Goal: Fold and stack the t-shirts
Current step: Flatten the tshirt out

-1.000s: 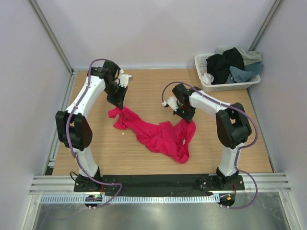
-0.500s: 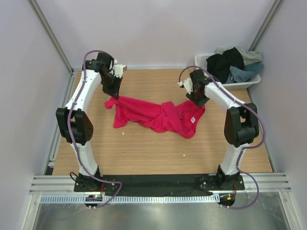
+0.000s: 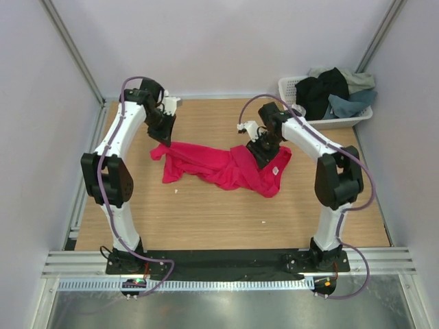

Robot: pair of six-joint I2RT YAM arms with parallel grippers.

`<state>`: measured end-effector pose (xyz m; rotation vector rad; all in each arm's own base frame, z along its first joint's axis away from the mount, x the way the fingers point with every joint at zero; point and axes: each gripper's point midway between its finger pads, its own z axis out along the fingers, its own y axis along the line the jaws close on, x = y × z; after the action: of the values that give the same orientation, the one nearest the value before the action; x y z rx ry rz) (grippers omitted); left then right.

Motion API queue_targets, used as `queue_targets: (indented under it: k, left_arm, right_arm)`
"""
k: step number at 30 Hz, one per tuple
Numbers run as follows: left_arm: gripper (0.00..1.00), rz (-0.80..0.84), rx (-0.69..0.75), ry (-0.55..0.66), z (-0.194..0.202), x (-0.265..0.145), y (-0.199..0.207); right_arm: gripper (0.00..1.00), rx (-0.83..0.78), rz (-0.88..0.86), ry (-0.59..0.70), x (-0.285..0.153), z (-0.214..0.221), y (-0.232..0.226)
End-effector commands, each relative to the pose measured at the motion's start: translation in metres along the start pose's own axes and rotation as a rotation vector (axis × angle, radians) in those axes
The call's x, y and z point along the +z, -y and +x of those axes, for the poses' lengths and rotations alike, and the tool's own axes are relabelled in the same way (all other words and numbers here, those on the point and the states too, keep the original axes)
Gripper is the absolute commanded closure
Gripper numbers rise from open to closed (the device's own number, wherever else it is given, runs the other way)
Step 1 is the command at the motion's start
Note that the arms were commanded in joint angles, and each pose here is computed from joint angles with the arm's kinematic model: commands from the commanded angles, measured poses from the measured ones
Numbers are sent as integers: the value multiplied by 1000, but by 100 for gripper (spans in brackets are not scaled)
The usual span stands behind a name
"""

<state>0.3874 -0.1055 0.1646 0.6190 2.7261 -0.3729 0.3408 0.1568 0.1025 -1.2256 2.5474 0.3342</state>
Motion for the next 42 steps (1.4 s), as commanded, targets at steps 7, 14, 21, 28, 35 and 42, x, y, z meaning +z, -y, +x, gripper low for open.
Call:
queue_targets:
  k: [7, 14, 21, 28, 35, 42]
  left_arm:
    - [82, 3, 2, 2, 12, -9, 7]
    - [85, -1, 7, -2, 15, -11, 7]
    - [81, -9, 2, -10, 16, -9, 5]
    - [81, -12, 2, -6, 15, -9, 4]
    - [77, -39, 2, -3, 14, -9, -1]
    - [69, -55, 3, 0, 10, -10, -4]
  right_arm:
    - [54, 10, -157, 22, 32, -50, -4]
    - [54, 10, -186, -23, 52, -45, -6]
    - [60, 10, -230, -63, 61, -34, -14]
    - [99, -33, -208, -26, 47, -46, -19]
    - [99, -219, -203, 10, 7, -56, -76]
    - [90, -377, -401, -37, -10, -30, -188]
